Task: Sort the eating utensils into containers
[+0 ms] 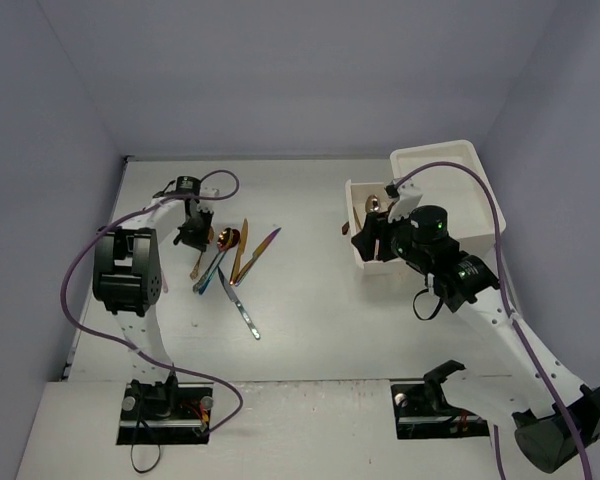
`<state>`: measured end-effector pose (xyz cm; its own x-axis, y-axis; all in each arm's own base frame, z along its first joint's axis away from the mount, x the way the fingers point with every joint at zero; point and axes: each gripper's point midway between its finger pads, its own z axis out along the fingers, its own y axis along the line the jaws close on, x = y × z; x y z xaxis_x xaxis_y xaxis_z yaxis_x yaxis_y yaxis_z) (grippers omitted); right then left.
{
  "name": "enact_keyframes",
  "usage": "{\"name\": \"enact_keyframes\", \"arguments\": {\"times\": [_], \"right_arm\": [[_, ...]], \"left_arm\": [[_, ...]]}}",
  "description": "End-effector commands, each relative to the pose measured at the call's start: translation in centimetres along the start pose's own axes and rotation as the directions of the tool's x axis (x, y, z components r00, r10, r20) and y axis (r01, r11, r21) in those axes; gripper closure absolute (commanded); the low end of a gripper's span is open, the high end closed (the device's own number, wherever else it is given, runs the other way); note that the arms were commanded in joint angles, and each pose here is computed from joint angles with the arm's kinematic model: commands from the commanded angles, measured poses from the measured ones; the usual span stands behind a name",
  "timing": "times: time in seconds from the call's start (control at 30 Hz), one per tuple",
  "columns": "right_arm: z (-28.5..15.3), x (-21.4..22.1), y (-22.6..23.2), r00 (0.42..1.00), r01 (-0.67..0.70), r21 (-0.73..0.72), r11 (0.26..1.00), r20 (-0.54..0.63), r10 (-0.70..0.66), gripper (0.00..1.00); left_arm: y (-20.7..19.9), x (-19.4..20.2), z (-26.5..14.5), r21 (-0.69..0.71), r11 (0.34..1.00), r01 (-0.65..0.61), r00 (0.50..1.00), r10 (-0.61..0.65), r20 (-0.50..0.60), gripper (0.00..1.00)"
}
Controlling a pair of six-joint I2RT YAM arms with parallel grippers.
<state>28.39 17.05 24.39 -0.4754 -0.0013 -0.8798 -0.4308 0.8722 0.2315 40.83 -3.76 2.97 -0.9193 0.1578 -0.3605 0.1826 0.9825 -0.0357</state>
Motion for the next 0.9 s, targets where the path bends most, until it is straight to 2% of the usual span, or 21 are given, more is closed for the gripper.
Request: {"name": "enact_keyframes", "arguments": {"times": [0.0,0.13,0.23,0.27,0.4,0.43,0.5,0.57,0.7,0.87], "right_arm": [[-1.1,-3.3,3.3,0.995,0.015,-0.109,0.994,0.097,-0.005,0.45],[-1.0,-3.9,5.8,0.995,0.013,-0.152,0.988,0.101,0.003,0.42],[-0.4,-3.9,8.5,0.996,0.013,-0.186,0.982,0.094,0.004,0.39],[-0.3,-4.0,9.3,0.995,0.007,-0.201,0.98,0.098,0.013,0.39],[0.2,-4.6,12.3,0.993,-0.008,-0.263,0.965,0.11,0.038,0.38],[0.0,-4.2,13.6,0.995,0.002,-0.293,0.956,0.099,0.028,0.38],[0.2,-5.2,15.4,0.991,0.014,-0.323,0.946,0.128,0.029,0.37],[0.3,-5.2,17.3,0.991,0.031,-0.343,0.939,0.132,0.016,0.37],[1.3,-3.9,20.5,0.994,0.068,-0.366,0.928,0.109,-0.03,0.37],[2.4,-3.6,22.2,0.992,0.09,-0.34,0.936,0.116,-0.053,0.37]], "left_arm": [[-1.2,-4.0,-8.2,0.064,0.992,0.11,0.973,-0.121,0.199,1.0],[-4.8,-6.0,-13.4,0.263,0.948,0.179,0.91,-0.261,0.323,1.0],[-8.7,-6.7,-18.5,0.476,0.858,0.192,0.827,-0.403,0.392,1.0],[-9.4,-6.7,-18.8,0.519,0.827,0.218,0.806,-0.453,0.382,1.0],[-13.5,-6.0,-24.5,0.648,0.744,0.163,0.699,-0.55,0.456,1.0],[-14.1,-5.7,-24.9,0.685,0.705,0.183,0.666,-0.602,0.441,1.0],[-15.6,-5.2,-28.0,0.73,0.668,0.142,0.609,-0.641,0.468,1.0],[-16.4,-4.8,-29.9,0.774,0.621,0.121,0.571,-0.682,0.457,1.0],[-18.4,-3.5,-32.0,0.831,0.547,0.105,0.54,-0.733,0.414,1.0],[-19.3,-2.4,-32.6,0.847,0.521,0.107,0.535,-0.748,0.392,1.0]]}}
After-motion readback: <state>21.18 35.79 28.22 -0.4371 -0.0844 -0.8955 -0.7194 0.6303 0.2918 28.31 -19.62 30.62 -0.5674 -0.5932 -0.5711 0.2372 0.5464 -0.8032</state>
